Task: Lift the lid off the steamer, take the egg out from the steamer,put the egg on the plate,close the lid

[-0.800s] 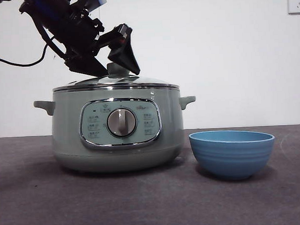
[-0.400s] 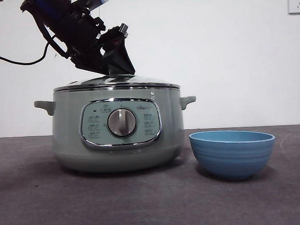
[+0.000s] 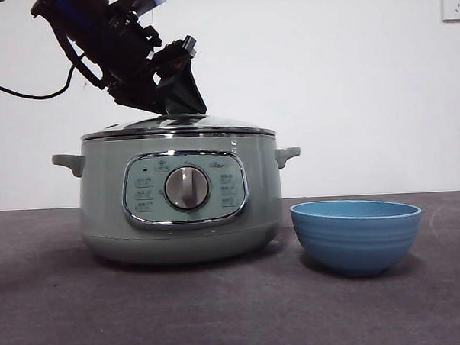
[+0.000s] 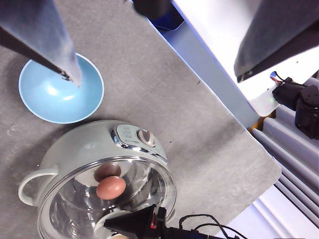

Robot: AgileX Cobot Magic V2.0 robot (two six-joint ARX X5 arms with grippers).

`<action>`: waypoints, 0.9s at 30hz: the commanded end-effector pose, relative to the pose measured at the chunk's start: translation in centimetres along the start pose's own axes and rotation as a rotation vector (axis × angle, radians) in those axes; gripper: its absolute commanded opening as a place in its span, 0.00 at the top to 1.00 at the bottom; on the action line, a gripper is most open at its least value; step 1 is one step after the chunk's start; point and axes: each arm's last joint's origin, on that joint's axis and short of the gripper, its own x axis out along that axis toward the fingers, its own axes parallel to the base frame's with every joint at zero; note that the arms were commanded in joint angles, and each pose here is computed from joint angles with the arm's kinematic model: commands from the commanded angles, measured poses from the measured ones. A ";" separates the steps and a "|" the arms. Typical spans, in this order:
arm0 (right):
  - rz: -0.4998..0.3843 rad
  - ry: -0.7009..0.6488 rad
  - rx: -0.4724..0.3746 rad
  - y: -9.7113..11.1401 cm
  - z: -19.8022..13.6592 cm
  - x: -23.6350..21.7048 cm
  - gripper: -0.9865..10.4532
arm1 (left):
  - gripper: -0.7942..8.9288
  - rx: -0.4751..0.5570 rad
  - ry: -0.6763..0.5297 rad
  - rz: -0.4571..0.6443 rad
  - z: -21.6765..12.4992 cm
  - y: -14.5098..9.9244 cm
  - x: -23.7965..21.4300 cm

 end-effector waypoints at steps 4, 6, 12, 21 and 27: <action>-0.004 -0.006 -0.004 0.0 0.1 -0.1 0.42 | 0.93 0.009 -0.057 -0.007 1.4 -0.2 -1.6; -0.004 -0.006 -0.005 0.0 0.1 -0.1 0.42 | 0.93 0.012 -0.072 -0.006 1.9 -0.3 -2.0; -0.004 -0.007 -0.005 0.0 0.1 -0.1 0.42 | 0.93 0.018 -0.102 -0.002 3.8 -0.2 -3.0; -0.009 -0.042 -0.018 -0.3 0.7 0.2 0.42 | 0.93 0.019 -0.121 0.009 6.6 -0.3 -6.0; -0.013 -0.072 -0.004 -1.4 1.9 1.4 0.42 | 0.93 0.029 -0.199 0.029 7.8 -0.7 -10.8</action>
